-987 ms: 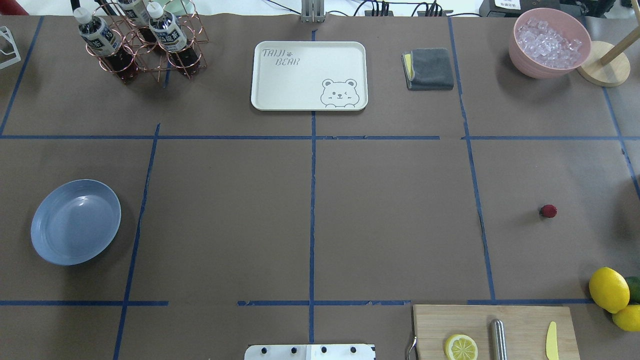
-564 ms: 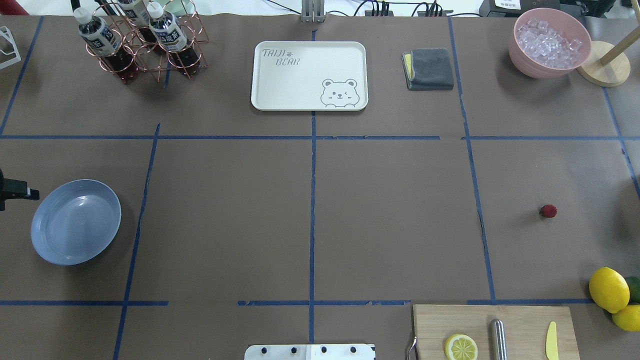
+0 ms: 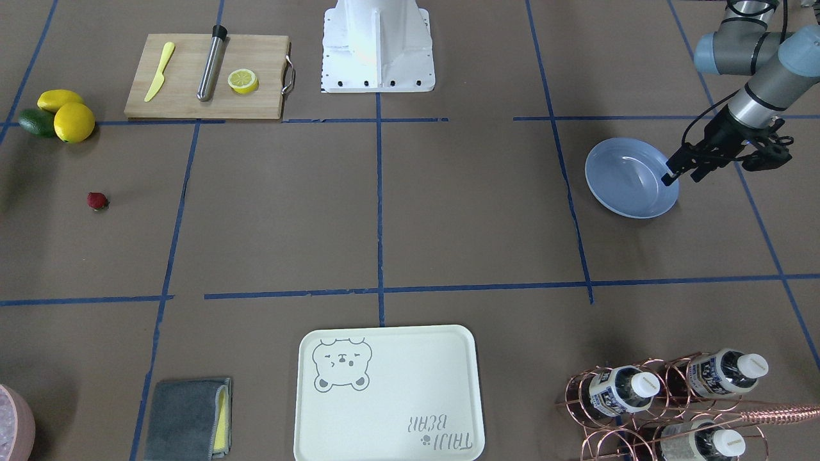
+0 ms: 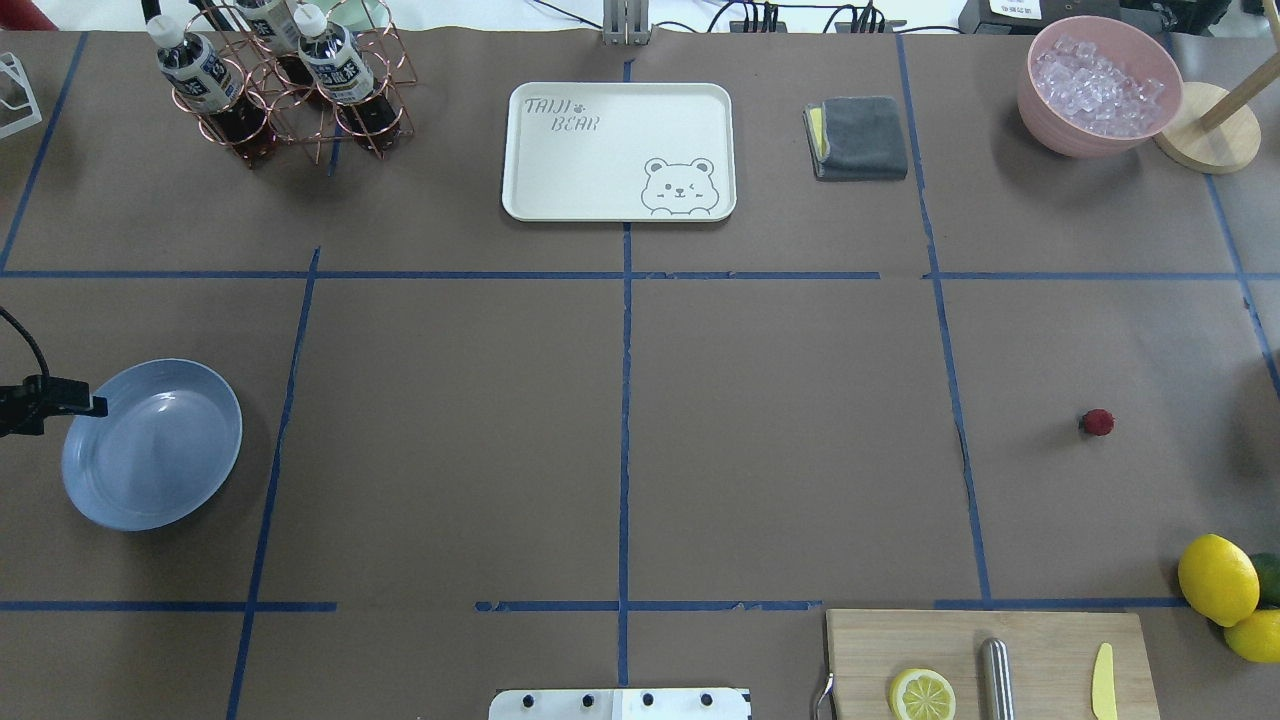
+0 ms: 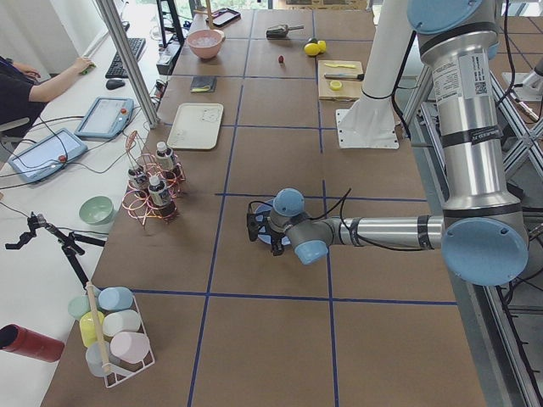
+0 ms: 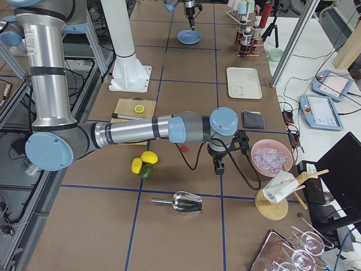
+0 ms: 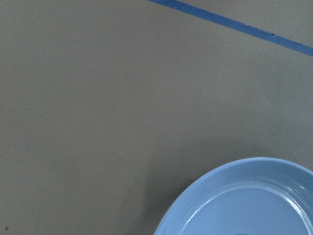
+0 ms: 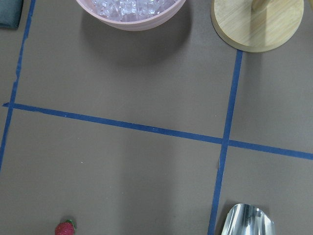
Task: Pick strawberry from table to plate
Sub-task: 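Lower the left gripper and grasp the light blue plate's rim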
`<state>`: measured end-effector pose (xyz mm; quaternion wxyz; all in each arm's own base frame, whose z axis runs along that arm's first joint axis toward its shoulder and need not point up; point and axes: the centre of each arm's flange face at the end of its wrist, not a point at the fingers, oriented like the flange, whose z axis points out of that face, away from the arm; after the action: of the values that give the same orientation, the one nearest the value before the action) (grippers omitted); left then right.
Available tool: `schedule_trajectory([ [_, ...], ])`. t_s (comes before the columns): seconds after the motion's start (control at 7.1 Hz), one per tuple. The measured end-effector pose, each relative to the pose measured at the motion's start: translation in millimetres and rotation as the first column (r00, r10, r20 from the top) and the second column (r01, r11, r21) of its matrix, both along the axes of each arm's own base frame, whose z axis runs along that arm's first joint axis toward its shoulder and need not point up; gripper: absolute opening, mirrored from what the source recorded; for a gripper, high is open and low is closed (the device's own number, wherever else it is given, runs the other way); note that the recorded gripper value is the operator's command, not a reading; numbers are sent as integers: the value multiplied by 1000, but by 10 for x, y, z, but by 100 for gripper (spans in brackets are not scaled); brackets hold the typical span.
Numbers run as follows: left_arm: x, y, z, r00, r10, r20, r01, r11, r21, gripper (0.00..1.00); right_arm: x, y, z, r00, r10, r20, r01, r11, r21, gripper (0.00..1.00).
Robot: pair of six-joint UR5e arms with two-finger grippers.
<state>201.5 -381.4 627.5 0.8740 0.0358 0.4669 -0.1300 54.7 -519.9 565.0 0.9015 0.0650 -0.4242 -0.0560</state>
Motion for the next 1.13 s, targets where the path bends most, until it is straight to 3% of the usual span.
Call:
schedule_trajectory([
  [0.28,70,29,26,1000,9,10,-9,1000,3,30,0,1,-23,1000,1,0,-1,1000,4,100],
  [0.42,79,34,33,1000,11,11,-11,1000,3,23,0,1,-33,1000,1,1,-1,1000,6,100],
  [0.85,84,27,42,1000,6,19,-6,1000,10,29,-1,0,-42,1000,1,1,-1,1000,6,100],
  [0.99,85,26,43,1000,5,20,-6,1000,11,50,-1,-2,-42,1000,1,1,-1,1000,6,100],
  [1.13,89,28,43,1000,6,21,-6,1000,12,56,-1,-3,-43,1000,1,1,-1,1000,6,100],
])
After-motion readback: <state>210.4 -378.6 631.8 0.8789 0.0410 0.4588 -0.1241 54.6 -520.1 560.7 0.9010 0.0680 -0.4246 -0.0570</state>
